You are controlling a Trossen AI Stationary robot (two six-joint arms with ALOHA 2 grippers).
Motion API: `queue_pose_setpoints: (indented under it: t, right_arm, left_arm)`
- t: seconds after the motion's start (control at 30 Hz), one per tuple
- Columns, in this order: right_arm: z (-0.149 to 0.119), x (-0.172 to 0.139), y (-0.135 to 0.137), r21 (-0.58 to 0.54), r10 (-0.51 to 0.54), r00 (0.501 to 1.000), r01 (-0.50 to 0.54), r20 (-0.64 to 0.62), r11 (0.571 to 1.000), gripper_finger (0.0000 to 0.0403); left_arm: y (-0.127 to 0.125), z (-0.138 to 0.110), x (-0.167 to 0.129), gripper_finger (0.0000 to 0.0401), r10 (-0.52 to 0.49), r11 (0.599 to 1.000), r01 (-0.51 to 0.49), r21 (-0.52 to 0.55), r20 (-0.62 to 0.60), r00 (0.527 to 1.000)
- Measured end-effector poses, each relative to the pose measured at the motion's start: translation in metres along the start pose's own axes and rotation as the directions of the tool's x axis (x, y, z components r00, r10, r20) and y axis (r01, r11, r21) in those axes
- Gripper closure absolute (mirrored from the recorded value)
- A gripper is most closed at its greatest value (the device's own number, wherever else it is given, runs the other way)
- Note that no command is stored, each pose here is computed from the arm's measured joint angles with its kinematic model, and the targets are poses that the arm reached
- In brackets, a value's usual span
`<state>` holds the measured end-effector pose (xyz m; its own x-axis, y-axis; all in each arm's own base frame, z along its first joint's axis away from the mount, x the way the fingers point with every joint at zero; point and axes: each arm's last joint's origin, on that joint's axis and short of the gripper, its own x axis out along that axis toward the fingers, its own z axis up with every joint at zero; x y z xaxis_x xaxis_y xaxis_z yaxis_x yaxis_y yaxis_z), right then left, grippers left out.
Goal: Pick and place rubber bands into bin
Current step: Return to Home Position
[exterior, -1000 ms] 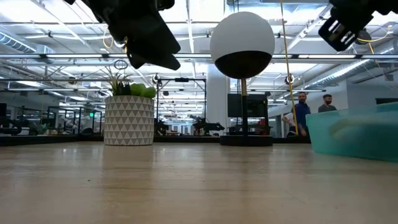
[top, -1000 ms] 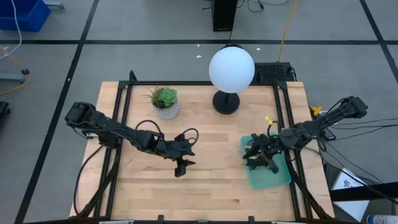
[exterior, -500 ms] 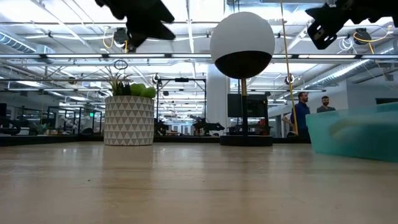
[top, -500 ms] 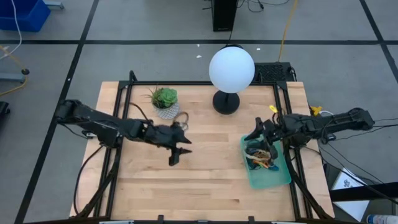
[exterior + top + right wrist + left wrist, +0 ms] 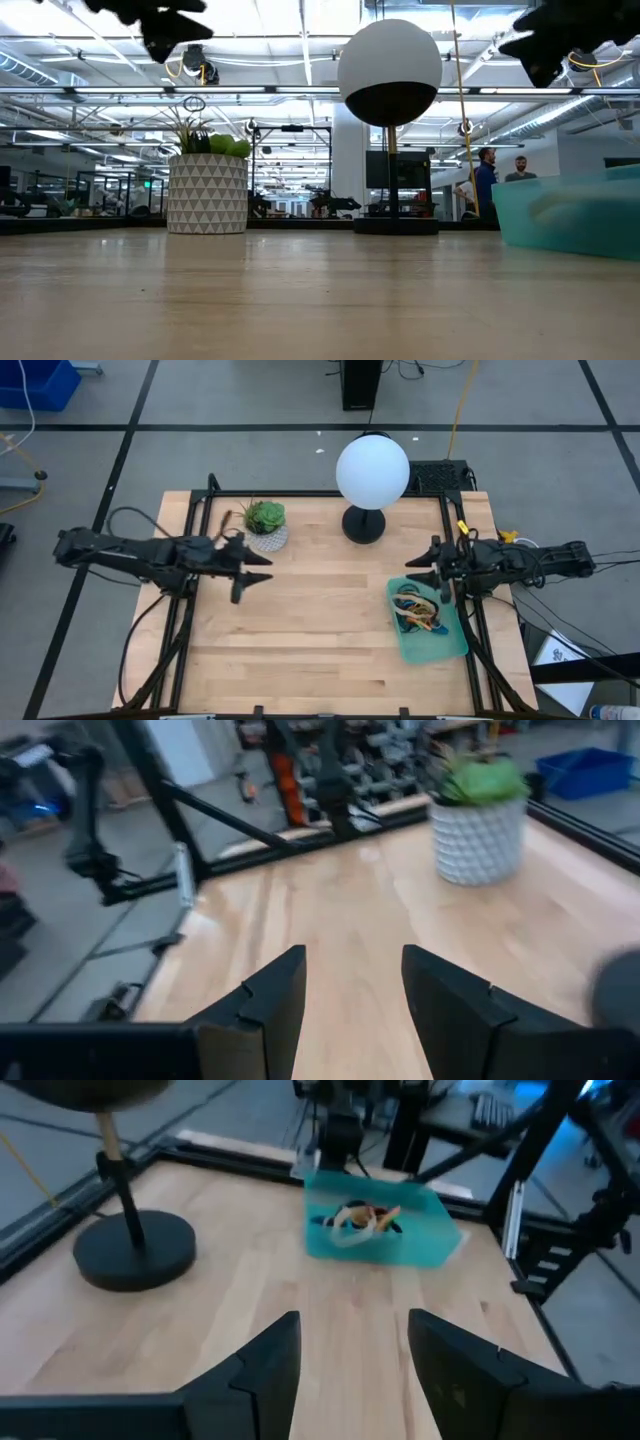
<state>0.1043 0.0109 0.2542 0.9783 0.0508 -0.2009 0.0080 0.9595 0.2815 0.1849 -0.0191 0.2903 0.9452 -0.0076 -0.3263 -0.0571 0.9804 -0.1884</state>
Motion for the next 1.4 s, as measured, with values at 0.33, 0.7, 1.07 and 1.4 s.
queue_pose_setpoints:
  t: [0.33, 0.7, 1.07, 1.4]
  right_arm:
    - [-0.012, -0.004, -0.006, 0.002, -0.061, 0.998, 0.061, 0.012, 0.998, 0.0243]
    - [-0.019, -0.026, -0.011, 0.004, -0.062, 0.993, 0.062, 0.104, 0.998, 0.0243]
    - [-0.031, -0.027, -0.015, 0.023, -0.079, 0.99, 0.077, 0.12, 0.997, 0.0243]
    - [-0.057, -0.005, -0.022, 0.04, -0.073, 0.988, 0.068, 0.138, 0.997, 0.0243]
  left_arm:
    - [0.018, -0.033, -0.043, 0.0208, -0.046, 0.999, 0.05, -0.02, 0.144, 0.989]
    - [0.031, -0.059, -0.064, 0.0208, -0.038, 0.998, 0.048, -0.037, 0.218, 0.975]
    - [0.038, -0.085, -0.069, 0.0208, -0.046, 0.998, 0.057, -0.037, 0.257, 0.965]
    - [0.042, -0.109, -0.057, 0.0208, -0.079, 0.996, 0.09, -0.027, 0.277, 0.958]
